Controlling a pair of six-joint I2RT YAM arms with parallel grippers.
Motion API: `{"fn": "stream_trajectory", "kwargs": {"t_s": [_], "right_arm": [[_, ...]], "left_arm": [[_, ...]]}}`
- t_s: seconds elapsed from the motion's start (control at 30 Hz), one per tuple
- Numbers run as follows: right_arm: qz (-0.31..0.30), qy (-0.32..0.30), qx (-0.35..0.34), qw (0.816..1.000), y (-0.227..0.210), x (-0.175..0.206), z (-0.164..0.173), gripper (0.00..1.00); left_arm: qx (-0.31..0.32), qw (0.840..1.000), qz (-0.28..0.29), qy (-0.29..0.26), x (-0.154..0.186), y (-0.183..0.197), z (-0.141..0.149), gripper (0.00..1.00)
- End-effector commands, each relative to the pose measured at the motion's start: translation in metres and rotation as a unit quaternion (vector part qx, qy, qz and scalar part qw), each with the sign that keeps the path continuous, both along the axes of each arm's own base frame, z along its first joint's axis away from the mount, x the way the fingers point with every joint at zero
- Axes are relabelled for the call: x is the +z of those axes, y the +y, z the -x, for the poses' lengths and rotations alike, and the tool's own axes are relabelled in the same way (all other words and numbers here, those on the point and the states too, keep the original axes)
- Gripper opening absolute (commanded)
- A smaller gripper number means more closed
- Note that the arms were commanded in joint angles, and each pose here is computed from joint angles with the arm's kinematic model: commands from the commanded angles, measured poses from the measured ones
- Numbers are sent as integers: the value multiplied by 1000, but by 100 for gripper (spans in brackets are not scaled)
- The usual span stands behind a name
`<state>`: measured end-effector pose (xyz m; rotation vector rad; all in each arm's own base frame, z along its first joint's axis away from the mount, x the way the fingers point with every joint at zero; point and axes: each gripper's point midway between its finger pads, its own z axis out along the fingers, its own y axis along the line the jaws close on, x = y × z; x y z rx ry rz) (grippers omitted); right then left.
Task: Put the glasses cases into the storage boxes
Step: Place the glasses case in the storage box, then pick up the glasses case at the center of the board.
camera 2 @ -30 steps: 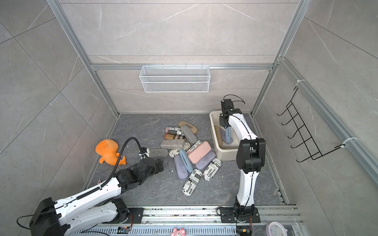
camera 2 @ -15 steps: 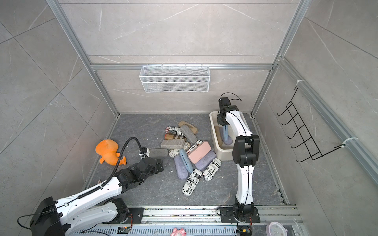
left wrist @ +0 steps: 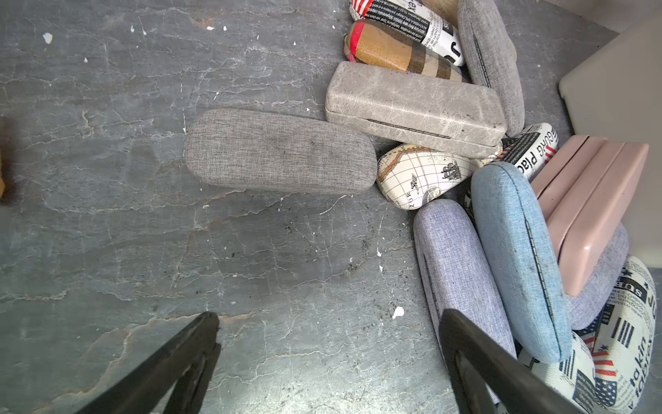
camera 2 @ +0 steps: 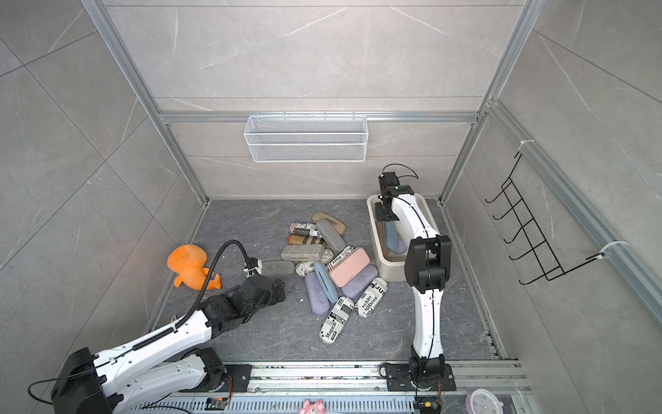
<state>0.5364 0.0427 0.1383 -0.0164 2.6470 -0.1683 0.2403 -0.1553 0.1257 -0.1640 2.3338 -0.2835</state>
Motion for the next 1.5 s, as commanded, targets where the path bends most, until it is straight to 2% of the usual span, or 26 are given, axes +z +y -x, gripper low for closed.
{"fn": "stream_trajectory", "kwargs": {"t_s": [0.0, 0.13, 0.27, 0.37, 0.43, 0.57, 0.63, 0.7, 0.87, 1.17, 1.33, 1.47], "right_arm": [[-41, -68, -8, 997, 17, 63, 14, 53], [-64, -135, -11, 989, 32, 110, 46, 58], [-87, -179, 20, 980, 67, 132, 91, 67], [-78, -188, 60, 977, 98, 135, 125, 76], [-89, -185, 86, 975, 113, 136, 143, 79], [-130, -179, 122, 968, 131, 136, 172, 81], [-140, -176, 131, 966, 134, 134, 183, 81], [-153, -173, 138, 963, 137, 133, 191, 82], [-154, -165, 144, 964, 136, 128, 202, 82], [-181, -163, 154, 958, 145, 130, 207, 82], [-185, -160, 155, 957, 148, 128, 207, 82], [-179, -158, 155, 958, 147, 125, 208, 83]], "left_arm": [[-2, 1000, -11, -27, 23, 2, -13, 99], [13, 1000, -4, -15, 26, 12, -33, 98], [37, 999, 6, -7, 29, 25, -70, 98], [36, 998, 44, 30, 15, 26, -100, 98], [25, 997, 50, 59, -2, 24, -119, 98], [3, 995, 40, 93, -34, 20, -147, 98], [-18, 992, 66, 102, -43, 9, -156, 98], [-31, 992, 69, 105, -48, 5, -159, 97], [-31, 989, 67, 125, -58, 9, -141, 93], [-39, 984, 78, 154, -71, 4, -81, 91], [-24, 987, 45, 155, -71, 12, -65, 92], [-36, 987, 20, 158, -70, 7, -60, 92]]}}
